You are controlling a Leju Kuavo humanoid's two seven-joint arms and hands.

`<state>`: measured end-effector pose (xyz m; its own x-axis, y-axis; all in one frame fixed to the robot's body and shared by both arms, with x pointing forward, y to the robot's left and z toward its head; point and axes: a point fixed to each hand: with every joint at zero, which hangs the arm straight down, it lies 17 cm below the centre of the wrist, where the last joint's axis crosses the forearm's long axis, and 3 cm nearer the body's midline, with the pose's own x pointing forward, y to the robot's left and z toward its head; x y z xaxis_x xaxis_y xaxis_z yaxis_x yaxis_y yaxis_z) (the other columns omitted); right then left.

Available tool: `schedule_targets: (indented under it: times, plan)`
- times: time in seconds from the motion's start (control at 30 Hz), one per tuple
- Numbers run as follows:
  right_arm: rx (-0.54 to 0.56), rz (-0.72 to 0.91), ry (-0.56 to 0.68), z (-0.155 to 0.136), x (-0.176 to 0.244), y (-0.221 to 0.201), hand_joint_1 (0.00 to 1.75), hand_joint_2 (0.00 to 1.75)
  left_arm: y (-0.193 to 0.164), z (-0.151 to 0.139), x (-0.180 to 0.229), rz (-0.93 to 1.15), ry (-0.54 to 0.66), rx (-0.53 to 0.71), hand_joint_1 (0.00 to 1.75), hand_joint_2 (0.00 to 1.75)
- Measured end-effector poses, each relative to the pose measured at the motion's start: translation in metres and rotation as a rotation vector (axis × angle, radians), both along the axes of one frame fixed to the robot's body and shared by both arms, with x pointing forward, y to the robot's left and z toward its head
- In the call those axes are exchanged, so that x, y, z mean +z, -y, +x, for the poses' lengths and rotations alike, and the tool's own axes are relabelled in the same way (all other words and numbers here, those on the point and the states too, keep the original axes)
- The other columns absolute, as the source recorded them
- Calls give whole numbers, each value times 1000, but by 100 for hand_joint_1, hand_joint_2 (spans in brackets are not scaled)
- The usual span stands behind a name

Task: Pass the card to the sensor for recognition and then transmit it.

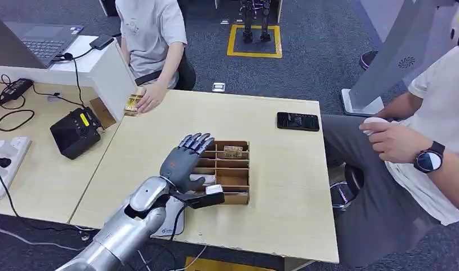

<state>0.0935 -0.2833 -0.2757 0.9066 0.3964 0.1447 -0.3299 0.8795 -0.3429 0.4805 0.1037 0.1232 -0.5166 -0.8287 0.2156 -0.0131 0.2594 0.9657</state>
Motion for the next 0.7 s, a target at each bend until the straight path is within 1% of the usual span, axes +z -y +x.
schedule_targets:
  times: [0.53,0.57,0.6,0.7]
  plan:
    - [0,0,0,0,0,0,0,0,-1,6,-4,17,-1,17,0,175]
    - [0,0,0,0,0,0,0,0,-1,6,-5,17,-1,18,10,175]
    - [0,0,1,0,0,0,0,0,-1,6,-5,17,2,20,108,175]
    - [2,1,3,1,0,0,0,0,-4,7,-6,28,13,31,108,175]
